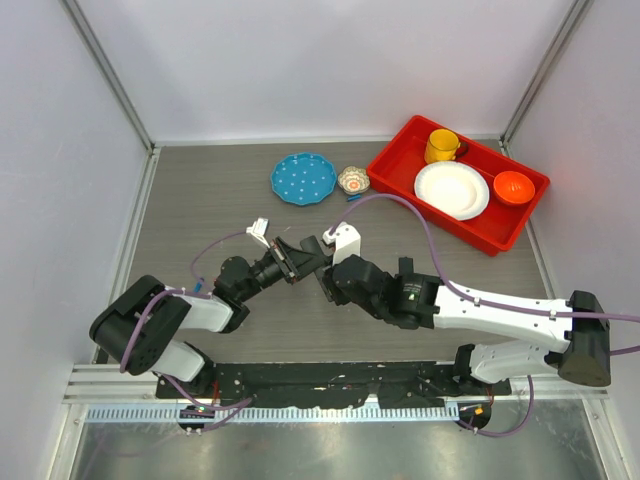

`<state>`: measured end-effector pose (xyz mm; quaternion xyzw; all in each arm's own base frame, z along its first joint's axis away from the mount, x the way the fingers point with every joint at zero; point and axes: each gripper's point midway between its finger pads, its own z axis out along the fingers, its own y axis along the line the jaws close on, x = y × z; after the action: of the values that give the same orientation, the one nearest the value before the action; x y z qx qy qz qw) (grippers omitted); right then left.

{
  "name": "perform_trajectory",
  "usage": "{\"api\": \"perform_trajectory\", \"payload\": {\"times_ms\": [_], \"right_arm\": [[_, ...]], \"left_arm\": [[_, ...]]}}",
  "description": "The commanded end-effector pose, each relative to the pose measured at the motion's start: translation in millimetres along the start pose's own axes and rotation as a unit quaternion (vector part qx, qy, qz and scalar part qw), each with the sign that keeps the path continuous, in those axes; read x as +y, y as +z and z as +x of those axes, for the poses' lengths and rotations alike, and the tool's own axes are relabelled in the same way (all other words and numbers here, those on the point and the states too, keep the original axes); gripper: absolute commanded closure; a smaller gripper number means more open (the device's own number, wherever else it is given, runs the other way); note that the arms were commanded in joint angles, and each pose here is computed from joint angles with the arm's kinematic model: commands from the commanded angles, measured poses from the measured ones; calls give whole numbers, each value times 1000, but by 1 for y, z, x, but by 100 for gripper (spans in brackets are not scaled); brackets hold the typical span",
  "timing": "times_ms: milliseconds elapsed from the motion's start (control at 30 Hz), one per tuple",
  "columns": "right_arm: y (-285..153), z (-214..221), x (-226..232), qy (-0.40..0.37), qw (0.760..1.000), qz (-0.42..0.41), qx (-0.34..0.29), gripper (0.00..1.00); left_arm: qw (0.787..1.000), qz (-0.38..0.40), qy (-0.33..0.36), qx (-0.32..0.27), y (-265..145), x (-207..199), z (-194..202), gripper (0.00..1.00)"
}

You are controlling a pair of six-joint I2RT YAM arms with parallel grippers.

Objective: Load the batteries into the remote control
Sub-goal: Load the battery into the remote control.

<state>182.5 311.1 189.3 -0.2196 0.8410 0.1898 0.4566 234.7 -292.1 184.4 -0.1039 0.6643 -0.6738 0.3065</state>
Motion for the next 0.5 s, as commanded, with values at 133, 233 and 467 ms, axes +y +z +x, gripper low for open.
{"api": "perform_trajectory", "payload": {"times_ms": [133, 233, 467], "right_arm": [[0, -6, 12, 30, 999, -14, -12, 99], [0, -2, 12, 33, 999, -16, -3, 99], [2, 13, 17, 35, 999, -15, 37, 99]], "left_arm": [[989, 130, 50, -41, 0, -67, -17, 100], [989, 130, 51, -46, 0, -68, -19, 100], [987, 136, 58, -64, -2, -73, -25, 100]]}}
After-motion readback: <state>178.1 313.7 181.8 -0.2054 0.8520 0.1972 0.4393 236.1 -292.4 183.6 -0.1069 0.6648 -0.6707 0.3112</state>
